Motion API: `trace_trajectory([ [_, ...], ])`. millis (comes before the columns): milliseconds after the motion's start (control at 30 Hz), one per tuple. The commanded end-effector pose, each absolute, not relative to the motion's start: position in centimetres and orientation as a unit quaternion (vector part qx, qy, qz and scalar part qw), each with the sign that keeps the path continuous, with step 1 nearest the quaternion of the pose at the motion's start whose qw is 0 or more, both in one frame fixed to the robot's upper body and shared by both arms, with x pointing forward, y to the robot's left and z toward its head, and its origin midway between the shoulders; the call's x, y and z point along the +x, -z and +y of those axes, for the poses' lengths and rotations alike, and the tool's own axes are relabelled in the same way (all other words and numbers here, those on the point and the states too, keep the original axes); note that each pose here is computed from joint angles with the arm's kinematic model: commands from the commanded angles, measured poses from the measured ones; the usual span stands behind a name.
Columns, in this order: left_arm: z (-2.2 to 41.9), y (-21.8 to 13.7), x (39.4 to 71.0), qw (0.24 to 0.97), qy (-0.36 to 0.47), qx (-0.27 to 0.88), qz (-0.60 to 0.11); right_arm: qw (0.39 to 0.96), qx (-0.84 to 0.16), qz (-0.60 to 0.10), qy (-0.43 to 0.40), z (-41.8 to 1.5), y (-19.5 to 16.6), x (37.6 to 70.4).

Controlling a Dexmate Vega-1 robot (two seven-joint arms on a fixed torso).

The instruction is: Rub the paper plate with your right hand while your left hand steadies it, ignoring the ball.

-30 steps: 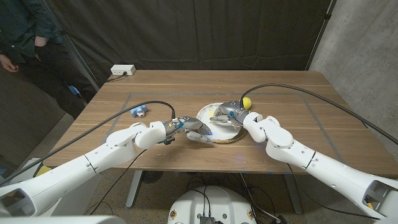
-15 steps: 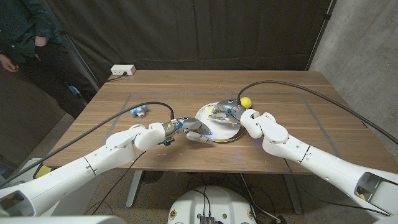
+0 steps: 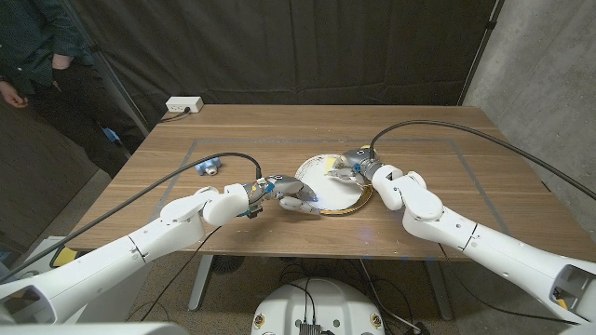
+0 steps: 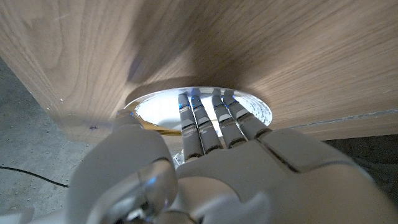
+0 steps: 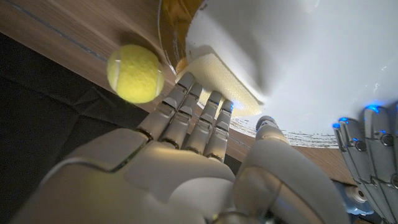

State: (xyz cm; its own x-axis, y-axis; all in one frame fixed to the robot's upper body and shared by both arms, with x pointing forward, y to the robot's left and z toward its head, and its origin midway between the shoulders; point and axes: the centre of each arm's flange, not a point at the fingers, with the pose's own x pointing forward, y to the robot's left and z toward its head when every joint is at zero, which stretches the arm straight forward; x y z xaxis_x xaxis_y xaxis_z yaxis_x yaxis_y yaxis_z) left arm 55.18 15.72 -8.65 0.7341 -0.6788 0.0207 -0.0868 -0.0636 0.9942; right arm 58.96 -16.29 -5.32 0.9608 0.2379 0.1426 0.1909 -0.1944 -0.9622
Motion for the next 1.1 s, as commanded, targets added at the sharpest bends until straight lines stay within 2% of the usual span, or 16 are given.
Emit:
trace_trajectory([
  [33, 15.8, 8.7, 55.8, 0.640, 0.240, 0.675, -0.278, 0.628, -0.769, -0.119, 0.006, -19.4, 6.3, 56.2],
  [633, 15.6, 8.3, 56.0, 0.641, 0.243, 0.674, -0.276, 0.628, -0.766, -0.136, -0.020, -18.9, 7.7, 54.3],
  [1100, 15.8, 8.4, 55.5, 0.640, 0.239, 0.677, -0.273, 0.629, -0.752, -0.189, -0.062, -16.5, 7.3, 54.3],
])
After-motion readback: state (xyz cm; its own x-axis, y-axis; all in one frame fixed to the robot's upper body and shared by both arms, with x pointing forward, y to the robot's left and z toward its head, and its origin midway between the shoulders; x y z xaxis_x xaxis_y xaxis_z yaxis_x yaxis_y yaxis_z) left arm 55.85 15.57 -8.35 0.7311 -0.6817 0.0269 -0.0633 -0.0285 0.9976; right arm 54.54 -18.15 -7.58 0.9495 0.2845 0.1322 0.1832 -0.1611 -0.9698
